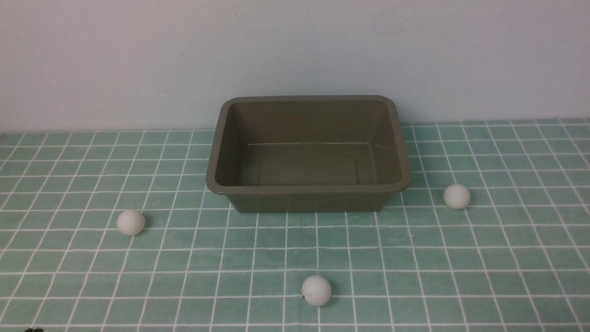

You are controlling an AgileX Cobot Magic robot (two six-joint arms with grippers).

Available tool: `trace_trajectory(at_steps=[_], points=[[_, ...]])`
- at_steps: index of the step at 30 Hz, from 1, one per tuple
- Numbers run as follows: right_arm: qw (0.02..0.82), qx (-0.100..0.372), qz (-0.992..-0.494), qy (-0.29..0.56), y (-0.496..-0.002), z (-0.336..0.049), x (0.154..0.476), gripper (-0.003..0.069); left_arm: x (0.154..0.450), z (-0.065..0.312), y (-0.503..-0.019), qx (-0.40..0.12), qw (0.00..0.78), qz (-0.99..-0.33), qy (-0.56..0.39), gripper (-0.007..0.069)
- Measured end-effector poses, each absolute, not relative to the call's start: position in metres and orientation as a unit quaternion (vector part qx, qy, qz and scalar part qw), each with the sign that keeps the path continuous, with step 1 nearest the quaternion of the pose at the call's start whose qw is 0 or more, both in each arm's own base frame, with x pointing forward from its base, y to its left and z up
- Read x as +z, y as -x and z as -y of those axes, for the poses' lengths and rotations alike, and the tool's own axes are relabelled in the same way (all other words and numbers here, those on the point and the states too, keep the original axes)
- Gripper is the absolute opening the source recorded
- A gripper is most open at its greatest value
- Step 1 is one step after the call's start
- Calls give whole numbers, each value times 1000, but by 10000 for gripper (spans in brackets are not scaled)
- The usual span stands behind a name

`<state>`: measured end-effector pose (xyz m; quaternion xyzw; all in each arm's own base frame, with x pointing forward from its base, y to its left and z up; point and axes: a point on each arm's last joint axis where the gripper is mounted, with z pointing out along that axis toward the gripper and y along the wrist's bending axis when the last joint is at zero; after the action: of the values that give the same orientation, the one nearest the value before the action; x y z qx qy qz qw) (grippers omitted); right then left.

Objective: Put the table tennis balls in the box on the green coffee tablecloth.
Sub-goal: 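Reach for and grasp a ping pong ball on the table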

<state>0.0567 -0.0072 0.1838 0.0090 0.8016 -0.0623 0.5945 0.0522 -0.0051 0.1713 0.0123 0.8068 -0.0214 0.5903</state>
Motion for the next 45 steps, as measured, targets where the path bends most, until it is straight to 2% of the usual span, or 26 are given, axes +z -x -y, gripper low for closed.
trace_trajectory(at_steps=[23,33,37,45], points=[[599,-64,-798,-7,-57,7,185,-16,171,5,-52,-21,590,-807,-12,-4],[717,-70,-694,1,-61,6,213,-16,171,5,-52,-21,590,-807,-12,-4],[769,-66,-636,-1,-59,5,227,-16,171,5,-52,-21,590,-807,-12,-4],[831,-67,-552,6,-54,3,245,-16,171,5,-52,-21,590,-807,-12,-4]])
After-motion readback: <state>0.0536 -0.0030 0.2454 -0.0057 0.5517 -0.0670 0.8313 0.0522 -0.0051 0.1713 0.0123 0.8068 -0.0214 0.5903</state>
